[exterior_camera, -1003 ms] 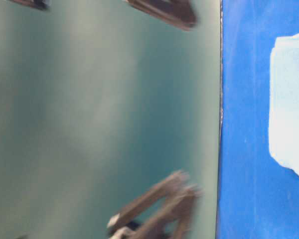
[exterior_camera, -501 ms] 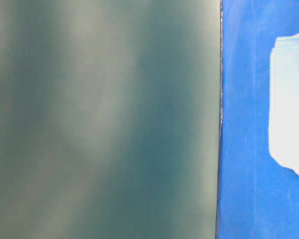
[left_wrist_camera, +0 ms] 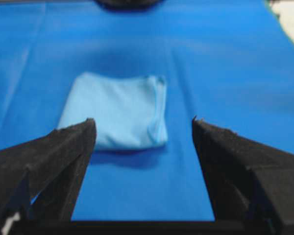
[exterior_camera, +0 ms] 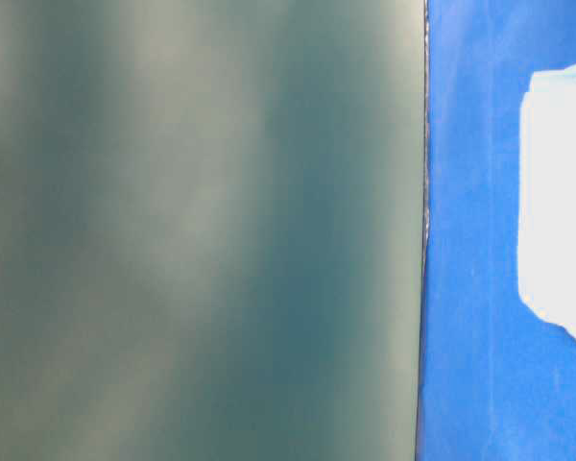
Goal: Fold the light blue towel.
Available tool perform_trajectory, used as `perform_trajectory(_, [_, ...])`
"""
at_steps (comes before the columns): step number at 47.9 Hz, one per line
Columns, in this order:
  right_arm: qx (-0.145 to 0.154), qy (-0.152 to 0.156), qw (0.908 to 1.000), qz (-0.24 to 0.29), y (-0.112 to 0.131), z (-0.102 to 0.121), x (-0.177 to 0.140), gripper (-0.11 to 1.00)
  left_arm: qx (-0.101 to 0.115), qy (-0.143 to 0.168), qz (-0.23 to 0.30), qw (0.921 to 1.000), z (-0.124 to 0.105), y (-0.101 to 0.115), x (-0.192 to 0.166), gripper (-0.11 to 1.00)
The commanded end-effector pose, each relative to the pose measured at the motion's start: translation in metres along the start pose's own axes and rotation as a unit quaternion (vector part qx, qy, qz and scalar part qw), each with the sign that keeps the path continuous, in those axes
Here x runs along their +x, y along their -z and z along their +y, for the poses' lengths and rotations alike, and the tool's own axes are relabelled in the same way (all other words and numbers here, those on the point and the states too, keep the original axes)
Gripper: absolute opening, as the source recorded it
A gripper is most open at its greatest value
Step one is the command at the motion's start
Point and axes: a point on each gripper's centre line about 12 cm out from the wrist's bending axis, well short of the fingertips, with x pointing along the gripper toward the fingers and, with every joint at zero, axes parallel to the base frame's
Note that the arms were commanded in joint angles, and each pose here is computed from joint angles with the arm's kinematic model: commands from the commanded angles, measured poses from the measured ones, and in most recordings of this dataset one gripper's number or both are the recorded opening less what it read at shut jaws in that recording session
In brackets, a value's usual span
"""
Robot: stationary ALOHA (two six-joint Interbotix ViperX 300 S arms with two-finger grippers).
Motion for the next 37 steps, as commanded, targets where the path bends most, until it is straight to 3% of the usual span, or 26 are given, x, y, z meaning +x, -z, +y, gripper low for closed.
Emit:
perform_trajectory(1, [0.001, -0.004, 0.9999, -0.009, -0.001, 0.0, 0.002, 0.58, 0.0, 0.002, -0.006, 1.0, -0.001, 0.002, -0.004, 0.75])
perform_trajectory(13, [0.006, 0.001, 1.0, -0.002, 0.008, -0.003, 0.009, 0.58, -0.01, -0.022, 0.005, 0.9997, 0.006, 0.023, -0.007, 0.75])
perform_trajectory(37, [0.006, 0.0, 1.0, 0.0, 0.009, -0.002, 0.01, 0.58, -0.016, -0.025, 0.006, 0.9995, 0.007, 0.024, -0.007, 0.75])
